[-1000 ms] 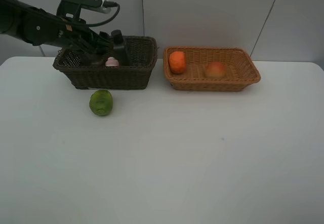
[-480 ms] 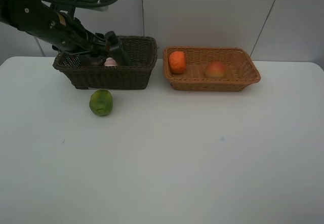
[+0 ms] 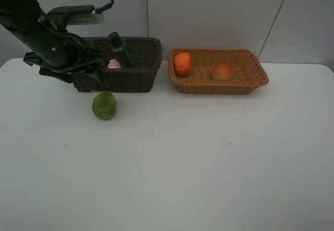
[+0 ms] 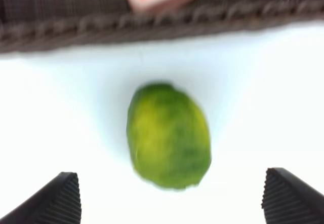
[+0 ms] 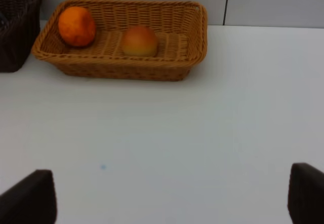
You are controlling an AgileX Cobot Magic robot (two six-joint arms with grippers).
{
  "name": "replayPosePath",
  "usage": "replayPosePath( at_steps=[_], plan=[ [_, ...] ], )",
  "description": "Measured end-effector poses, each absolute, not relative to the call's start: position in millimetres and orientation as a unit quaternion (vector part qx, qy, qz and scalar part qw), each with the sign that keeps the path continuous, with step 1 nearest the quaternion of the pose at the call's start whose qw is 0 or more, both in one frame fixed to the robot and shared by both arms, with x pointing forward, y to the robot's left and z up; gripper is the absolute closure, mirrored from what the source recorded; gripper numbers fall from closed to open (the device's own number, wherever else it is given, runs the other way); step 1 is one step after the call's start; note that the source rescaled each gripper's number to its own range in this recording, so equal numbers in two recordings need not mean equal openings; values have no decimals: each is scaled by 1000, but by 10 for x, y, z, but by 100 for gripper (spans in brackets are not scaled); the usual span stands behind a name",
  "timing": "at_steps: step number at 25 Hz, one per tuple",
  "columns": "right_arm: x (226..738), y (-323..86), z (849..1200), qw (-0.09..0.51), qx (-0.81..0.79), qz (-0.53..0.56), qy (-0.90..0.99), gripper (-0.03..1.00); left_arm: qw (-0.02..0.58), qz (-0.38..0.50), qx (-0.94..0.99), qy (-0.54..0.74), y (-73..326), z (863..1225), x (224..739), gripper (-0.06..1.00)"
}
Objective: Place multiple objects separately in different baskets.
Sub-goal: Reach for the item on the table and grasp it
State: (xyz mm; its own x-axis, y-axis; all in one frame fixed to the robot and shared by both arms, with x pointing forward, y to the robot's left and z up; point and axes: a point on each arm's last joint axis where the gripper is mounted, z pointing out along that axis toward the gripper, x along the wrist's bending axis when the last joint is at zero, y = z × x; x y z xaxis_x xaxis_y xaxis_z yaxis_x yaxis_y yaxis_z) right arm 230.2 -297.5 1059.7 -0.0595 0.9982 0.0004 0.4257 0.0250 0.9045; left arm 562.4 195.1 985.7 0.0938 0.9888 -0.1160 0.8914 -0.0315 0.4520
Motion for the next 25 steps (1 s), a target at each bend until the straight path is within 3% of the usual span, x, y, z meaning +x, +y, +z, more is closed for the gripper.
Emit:
replayPosePath(
  at_steps=[10, 20, 25],
  plan=[
    [2302, -2975, 10597, 367, 579, 390, 615, 0, 139, 69, 695, 702, 1930, 9341, 5688, 1],
    [2302, -2975, 10597, 367, 579, 390, 615, 0, 167, 83, 690, 699, 1909, 9330, 5749, 1],
    [2302, -2975, 10597, 367, 579, 390, 615, 0, 173, 88, 694, 693, 1899, 9276, 5782, -5]
  ],
)
